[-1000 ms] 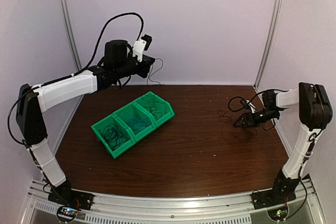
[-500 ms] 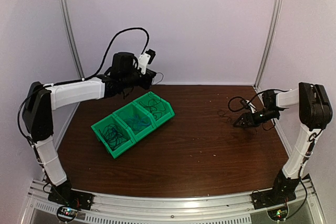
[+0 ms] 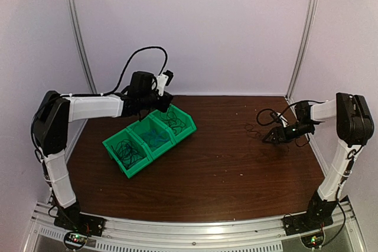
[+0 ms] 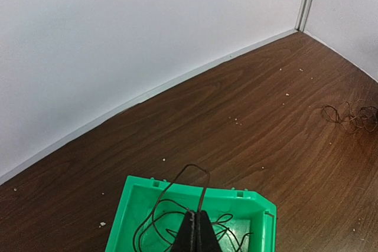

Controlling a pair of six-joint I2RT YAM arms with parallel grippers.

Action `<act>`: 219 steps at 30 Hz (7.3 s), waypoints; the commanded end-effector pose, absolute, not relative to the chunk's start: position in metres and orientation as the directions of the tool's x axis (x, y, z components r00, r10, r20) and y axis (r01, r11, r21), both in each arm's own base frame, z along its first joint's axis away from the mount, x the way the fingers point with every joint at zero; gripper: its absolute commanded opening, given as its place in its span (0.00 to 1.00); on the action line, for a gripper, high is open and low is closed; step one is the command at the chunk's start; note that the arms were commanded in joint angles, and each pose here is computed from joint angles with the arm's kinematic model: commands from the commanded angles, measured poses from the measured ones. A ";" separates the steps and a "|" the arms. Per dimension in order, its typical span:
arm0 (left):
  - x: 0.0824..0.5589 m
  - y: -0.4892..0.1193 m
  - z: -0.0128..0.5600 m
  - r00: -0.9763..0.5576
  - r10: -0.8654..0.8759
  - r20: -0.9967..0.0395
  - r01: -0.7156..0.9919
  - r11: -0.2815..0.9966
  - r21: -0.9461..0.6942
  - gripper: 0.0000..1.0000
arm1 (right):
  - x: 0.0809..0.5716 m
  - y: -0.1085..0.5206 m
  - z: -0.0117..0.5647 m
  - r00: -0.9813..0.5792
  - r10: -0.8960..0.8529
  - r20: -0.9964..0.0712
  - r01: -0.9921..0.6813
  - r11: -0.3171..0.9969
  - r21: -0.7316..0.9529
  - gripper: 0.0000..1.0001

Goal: Untangle the cables

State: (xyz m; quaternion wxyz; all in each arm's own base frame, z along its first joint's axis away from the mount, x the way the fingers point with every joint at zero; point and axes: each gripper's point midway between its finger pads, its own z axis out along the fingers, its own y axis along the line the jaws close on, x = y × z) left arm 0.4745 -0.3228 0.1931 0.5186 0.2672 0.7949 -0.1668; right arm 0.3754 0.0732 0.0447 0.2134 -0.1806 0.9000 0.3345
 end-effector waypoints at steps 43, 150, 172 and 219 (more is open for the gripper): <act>0.472 -0.322 0.125 -0.747 0.166 -0.644 0.422 0.867 -0.266 0.00 | 0.371 0.074 0.050 -0.844 -0.200 -0.497 -0.476 0.707 0.524 1.00; 0.284 -0.465 0.226 -0.223 -0.185 -0.957 0.880 0.384 -0.279 0.34 | 0.302 0.236 0.360 -0.105 -0.516 -0.850 -0.931 0.353 -0.099 0.00; 0.281 -0.491 0.118 -0.507 -0.007 -0.862 0.747 0.495 -0.443 0.25 | 0.358 0.213 0.220 -0.431 -0.479 -0.765 -0.789 0.612 0.061 0.00; 0.337 -0.504 0.048 -0.753 -0.159 -0.639 0.480 0.531 -0.698 0.07 | 0.357 0.210 0.227 -0.430 -0.450 -0.782 -0.789 0.609 0.084 0.00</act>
